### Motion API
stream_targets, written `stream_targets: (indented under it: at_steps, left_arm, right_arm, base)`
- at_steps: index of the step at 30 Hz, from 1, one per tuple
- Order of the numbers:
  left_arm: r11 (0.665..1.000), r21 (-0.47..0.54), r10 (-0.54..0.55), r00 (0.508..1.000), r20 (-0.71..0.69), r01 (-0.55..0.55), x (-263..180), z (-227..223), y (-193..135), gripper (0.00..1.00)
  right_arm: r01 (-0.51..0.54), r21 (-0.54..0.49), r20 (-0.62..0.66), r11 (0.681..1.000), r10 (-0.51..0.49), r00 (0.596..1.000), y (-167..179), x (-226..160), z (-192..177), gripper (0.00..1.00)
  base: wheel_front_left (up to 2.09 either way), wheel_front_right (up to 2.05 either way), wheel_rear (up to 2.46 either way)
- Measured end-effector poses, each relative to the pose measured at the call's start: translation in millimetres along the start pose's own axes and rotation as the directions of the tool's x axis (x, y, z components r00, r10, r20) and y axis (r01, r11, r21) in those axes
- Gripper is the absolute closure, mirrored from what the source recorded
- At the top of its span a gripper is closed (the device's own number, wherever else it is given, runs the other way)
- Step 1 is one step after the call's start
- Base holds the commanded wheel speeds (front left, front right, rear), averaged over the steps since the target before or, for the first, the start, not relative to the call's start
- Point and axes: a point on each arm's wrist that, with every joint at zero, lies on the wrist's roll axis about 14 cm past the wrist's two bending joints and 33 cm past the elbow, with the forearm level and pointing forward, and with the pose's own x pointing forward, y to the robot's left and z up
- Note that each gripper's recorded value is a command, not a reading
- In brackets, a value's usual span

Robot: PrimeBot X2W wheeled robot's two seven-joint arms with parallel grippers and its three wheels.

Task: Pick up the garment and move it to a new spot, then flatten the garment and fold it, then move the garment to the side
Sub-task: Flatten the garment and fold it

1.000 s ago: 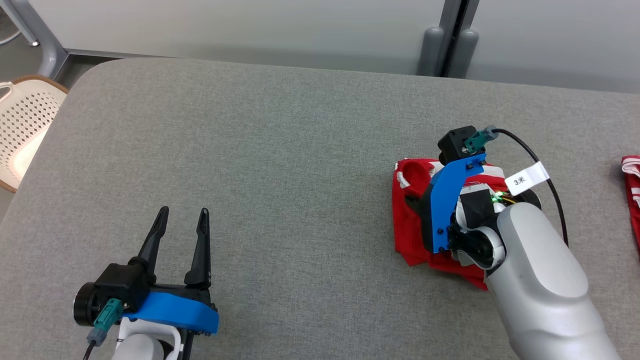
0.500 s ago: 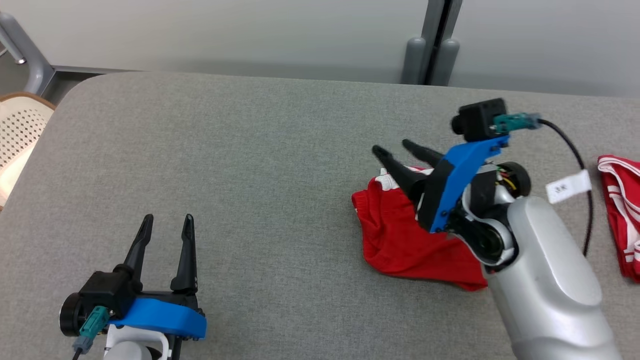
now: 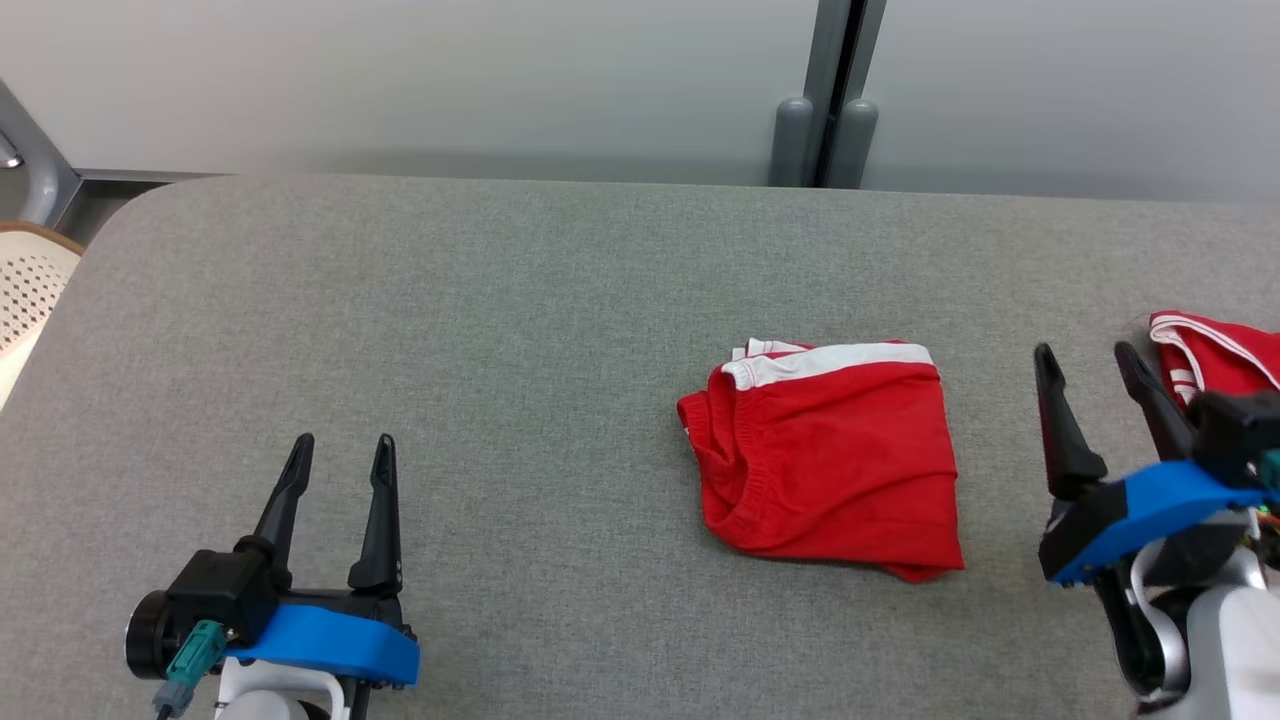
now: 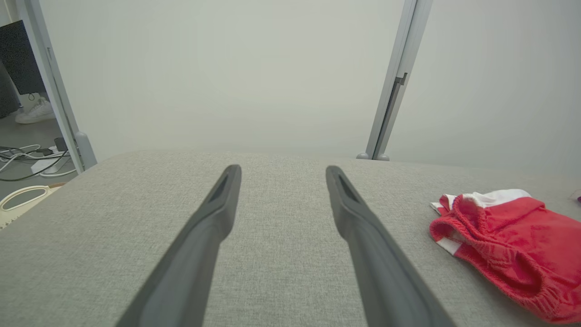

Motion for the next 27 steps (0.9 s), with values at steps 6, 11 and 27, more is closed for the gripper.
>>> stream_targets:
  at_steps: [6, 11, 27]
  left_arm:
    - [1.0, -0.005, -0.007, 1.0, -0.001, 0.007, -2, -1, -4, 0.0]
    - [1.0, -0.008, -0.01, 1.0, -0.001, 0.01, -2, -1, -6, 0.0]
    - [0.999, -0.015, -0.033, 0.999, -0.029, 0.033, -13, -10, -15, 0.0]
  right_arm:
    - [0.059, 0.001, 0.029, 0.998, -0.059, 0.998, -20, -33, -12, 0.0]
    - [0.058, 0.03, 0.056, 0.998, -0.06, 0.997, -20, -53, -12, 0.0]
    - [0.07, 0.064, 0.056, 0.996, -0.074, 0.996, -22, -81, -13, 0.0]
  base:
    - [0.0, 0.0, 0.0]
    - [0.0, 0.0, 0.0]
    - [0.0, 0.0, 0.0]
